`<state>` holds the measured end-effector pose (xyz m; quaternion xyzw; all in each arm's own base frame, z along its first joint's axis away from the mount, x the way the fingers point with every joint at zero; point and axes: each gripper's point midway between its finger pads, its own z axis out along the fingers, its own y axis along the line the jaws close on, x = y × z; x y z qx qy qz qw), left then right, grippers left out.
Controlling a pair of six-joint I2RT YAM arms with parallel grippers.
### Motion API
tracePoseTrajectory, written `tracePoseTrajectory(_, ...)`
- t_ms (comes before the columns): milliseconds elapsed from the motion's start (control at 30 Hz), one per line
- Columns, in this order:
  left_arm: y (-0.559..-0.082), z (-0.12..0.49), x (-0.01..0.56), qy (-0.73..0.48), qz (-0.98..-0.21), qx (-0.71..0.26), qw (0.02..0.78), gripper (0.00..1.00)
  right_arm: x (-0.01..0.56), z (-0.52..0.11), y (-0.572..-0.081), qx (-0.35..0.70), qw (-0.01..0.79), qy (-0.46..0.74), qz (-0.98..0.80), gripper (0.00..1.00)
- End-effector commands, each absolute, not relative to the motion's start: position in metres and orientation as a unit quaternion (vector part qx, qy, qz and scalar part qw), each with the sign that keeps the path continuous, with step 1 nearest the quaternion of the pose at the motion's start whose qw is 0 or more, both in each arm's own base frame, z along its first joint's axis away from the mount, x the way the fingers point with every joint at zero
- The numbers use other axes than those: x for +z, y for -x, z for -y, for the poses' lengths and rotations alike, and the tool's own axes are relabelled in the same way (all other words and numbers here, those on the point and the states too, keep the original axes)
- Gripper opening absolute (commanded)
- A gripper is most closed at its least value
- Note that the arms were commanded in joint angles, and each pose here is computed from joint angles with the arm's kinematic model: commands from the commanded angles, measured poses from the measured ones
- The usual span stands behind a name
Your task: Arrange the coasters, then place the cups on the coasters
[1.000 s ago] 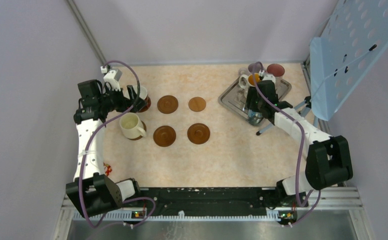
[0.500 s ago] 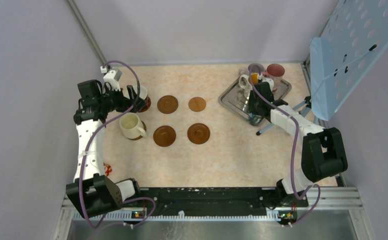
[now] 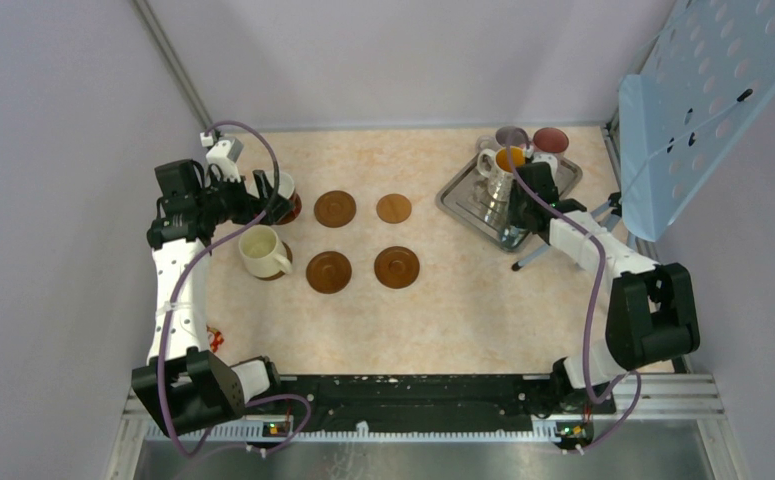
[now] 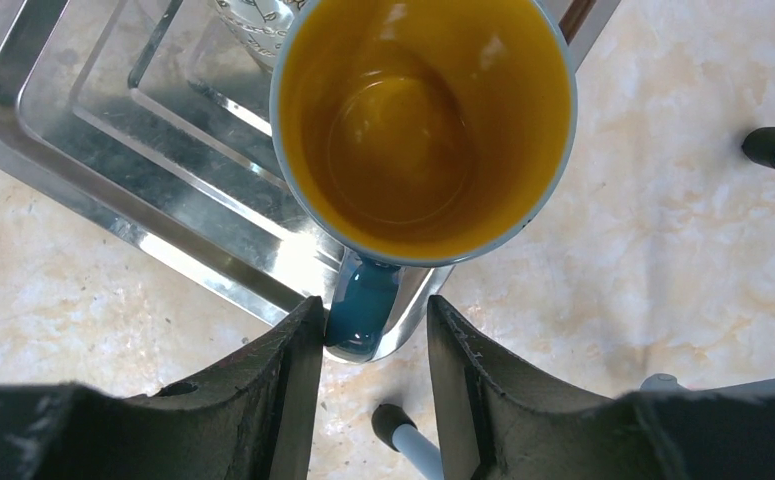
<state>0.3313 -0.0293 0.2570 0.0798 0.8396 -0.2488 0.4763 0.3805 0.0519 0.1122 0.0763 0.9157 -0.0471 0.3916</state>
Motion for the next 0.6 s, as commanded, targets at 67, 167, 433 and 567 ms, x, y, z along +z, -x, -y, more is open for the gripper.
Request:
tracePoseTrajectory(67,-0.331,0.032,0.270,-0.095,-0.825,-0.248,0.499,0.99,0.112,-0.051,-0.397,-0.035,0.413,-0.079,-0.907,0.43)
tracePoseTrajectory(167,-0.330,0.032,0.269,-0.095,-0.825,-0.249,0.498,0.99,0.107,-0.053,-0.401,-0.024,0.411,-0.076,-0.908,0.43)
tracePoseTrajectory(433,-0.331,0.033,0.269,-0.095,-0.824,-0.251,0.498,0.99,0.088,-0.048,-0.401,-0.027,0.403,-0.082,-0.911,0.42)
tracePoseTrajectory(567,-0.331,0.033,0.269,-0.094,-0.824,-0.255,0.497,0.99,0.079,-0.043,-0.402,-0.035,0.404,-0.083,-0.910,0.42)
